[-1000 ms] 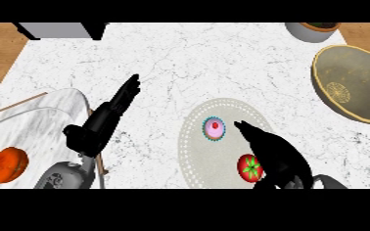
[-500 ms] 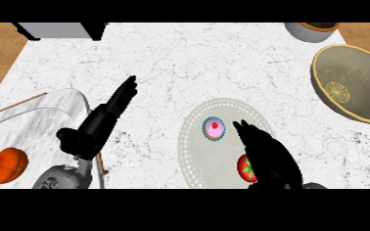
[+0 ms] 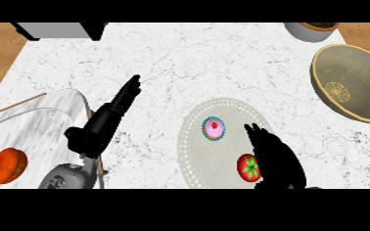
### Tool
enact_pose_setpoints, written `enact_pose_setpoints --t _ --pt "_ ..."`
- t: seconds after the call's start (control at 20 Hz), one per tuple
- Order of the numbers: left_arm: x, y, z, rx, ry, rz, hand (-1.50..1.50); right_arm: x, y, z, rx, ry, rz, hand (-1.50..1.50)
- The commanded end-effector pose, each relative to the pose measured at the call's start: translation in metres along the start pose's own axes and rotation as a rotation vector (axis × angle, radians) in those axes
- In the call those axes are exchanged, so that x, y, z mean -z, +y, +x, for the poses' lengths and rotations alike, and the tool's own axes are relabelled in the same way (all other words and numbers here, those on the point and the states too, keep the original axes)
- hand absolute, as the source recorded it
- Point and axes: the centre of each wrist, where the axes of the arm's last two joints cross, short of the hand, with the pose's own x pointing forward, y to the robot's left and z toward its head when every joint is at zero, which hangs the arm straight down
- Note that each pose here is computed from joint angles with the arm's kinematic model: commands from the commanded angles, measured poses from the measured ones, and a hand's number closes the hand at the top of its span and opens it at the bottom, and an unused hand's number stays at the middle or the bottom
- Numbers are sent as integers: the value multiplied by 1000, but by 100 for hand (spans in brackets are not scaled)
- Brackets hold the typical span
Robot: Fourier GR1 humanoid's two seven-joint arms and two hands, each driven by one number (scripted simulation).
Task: Pick the tomato from the placemat and place it in the bowl
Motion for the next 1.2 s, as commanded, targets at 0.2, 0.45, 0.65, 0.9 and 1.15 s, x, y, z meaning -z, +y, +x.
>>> enact_pose_setpoints --t 0.2,0.45,0.65,0.9,1.15 --pt "-6 12 18 -3 0 -4 0 14 17 25 3 103 26 -150" --pt "-7 -6 -2 1 -11 -7 0 43 24 -25 16 86 33 -150" --pt "4 -2 -5 1 -8 0 0 41 37 6 5 -21 7 150" --pt "4 -4 17 -3 -2 -3 0 30 23 -8 2 -31 -86 150" --pt "-6 11 -2 -3 -3 -6 0 36 29 2 0 -26 -116 150"
